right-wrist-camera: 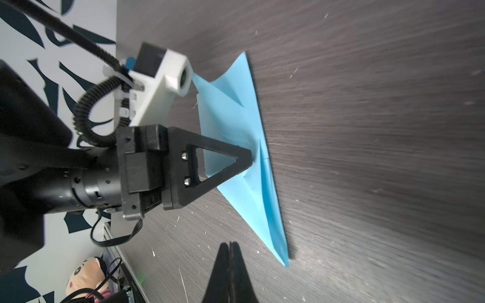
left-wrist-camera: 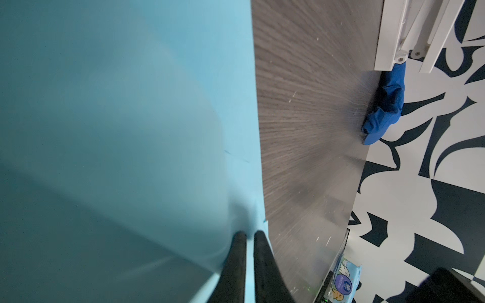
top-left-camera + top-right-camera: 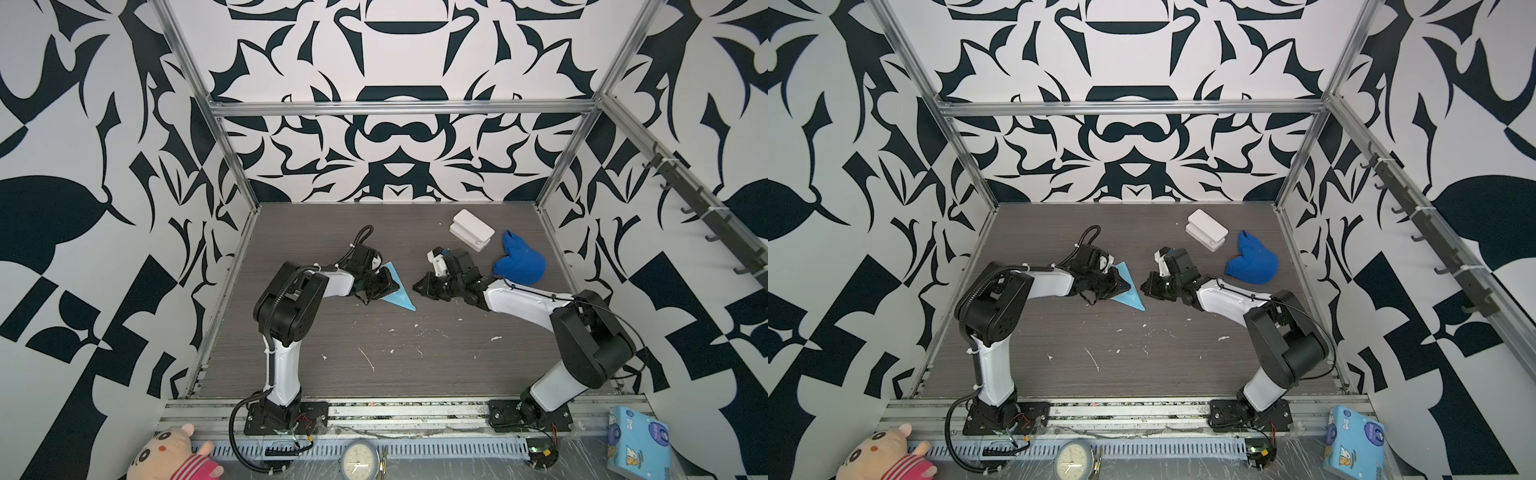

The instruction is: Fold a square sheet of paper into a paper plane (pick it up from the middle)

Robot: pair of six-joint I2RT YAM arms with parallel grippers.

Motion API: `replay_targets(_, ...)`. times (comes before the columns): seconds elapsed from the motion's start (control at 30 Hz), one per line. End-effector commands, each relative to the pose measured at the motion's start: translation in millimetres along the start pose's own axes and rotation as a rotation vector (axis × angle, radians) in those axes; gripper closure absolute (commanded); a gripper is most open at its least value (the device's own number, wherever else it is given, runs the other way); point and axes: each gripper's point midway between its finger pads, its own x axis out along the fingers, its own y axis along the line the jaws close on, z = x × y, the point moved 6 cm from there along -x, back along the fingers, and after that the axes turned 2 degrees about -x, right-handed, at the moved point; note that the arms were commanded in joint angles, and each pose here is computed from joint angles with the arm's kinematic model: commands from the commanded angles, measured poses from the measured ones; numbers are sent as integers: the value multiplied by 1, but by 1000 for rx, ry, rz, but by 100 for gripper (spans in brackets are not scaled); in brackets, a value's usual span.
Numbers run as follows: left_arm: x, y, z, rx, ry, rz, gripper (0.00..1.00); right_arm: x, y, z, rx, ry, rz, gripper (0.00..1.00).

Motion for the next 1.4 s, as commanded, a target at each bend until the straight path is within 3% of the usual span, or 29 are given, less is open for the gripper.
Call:
replay_targets(0.0,7,27,-10,-53,34,113,88,11,10,5,27,5,-7,100)
replay_targets(0.6,7,30,-9,-60,23,143,91,58,-14,1,160,61,-87,100)
replay_targets(1.37,6,40,-8,-90,2,198,92,30,-42,-46,247,159,-187,100)
